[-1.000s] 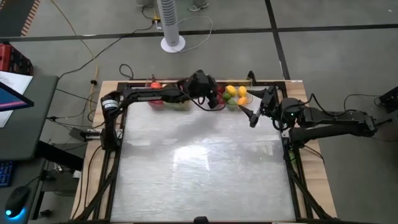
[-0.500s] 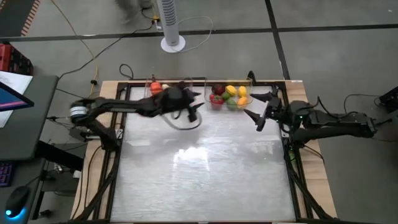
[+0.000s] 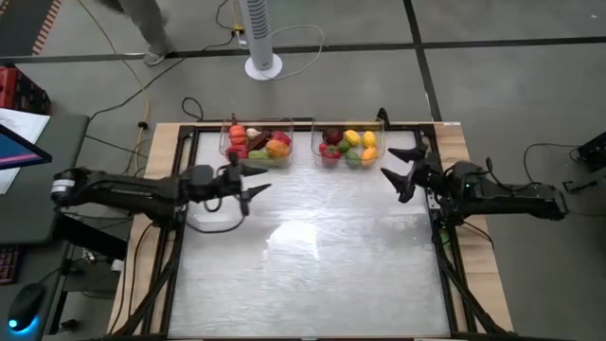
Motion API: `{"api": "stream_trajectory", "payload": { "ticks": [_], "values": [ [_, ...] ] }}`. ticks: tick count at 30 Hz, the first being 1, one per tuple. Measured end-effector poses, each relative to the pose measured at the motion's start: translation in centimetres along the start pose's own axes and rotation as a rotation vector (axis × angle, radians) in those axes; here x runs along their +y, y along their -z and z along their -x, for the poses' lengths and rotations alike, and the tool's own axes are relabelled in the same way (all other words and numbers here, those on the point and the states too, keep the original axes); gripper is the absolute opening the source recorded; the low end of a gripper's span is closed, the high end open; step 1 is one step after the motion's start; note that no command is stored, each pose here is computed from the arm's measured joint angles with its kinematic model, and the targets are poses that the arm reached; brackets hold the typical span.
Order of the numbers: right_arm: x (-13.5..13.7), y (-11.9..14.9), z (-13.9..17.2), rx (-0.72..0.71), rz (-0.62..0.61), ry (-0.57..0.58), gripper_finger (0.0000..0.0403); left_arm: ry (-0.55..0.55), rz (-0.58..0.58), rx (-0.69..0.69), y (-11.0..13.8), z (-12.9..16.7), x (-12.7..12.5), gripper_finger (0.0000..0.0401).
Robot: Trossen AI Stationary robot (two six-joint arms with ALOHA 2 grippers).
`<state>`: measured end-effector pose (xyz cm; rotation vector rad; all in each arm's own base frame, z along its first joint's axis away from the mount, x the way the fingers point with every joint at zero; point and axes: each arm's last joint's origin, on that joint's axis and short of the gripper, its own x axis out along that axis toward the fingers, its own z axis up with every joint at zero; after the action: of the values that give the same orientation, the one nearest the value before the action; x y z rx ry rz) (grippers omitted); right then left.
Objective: Sort produce into baskets
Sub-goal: Return to Home position
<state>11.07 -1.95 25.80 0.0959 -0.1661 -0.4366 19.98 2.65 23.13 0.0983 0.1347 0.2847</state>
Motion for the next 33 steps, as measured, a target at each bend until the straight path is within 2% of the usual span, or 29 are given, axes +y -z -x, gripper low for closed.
{"api": "stream_trajectory", "payload": {
  "ticks": [3, 6, 9, 13, 19, 22, 27, 33],
  "values": [
    [-0.1, 0.4, 0.5, 0.039, -0.045, 0.007, 0.0368, 0.037, 0.037, -0.047, 0.9, 2.1, 0.0, 0.0183],
    [-0.4, -0.1, 1.3, 0.004, -0.081, 0.009, 0.0368, 0.071, 0.074, -0.113, 1.5, 3.9, 0.0, 0.0177],
    [-0.4, -0.1, 1.9, -0.034, -0.073, -0.043, 0.0368, 0.096, 0.113, -0.163, 2.2, 5.4, -0.2, 0.0169],
    [-0.5, 1.9, 2.2, -0.06, -0.046, -0.053, 0.0368, 0.12, 0.096, -0.209, 3.1, 6.7, -0.7, 0.0156],
    [-0.9, 5.7, 2.3, -0.126, -0.092, -0.044, 0.0368, 0.089, 0.064, -0.283, 2.5, 8.0, -0.8, 0.0131],
    [-0.9, 6.1, 2.3, -0.119, -0.105, -0.044, 0.0368, 0.111, 0.078, -0.271, 2.6, 8.3, -1.0, 0.012],
    [-0.9, 6.0, 2.3, -0.124, -0.108, -0.046, 0.0368, 0.138, 0.125, -0.169, 3.5, 8.2, -1.4, 0.0108],
    [-1.0, 6.1, 2.3, -0.117, -0.076, -0.033, 0.0368, 0.152, 0.138, -0.156, 3.6, 8.4, -1.8, 0.01]
  ]
}}
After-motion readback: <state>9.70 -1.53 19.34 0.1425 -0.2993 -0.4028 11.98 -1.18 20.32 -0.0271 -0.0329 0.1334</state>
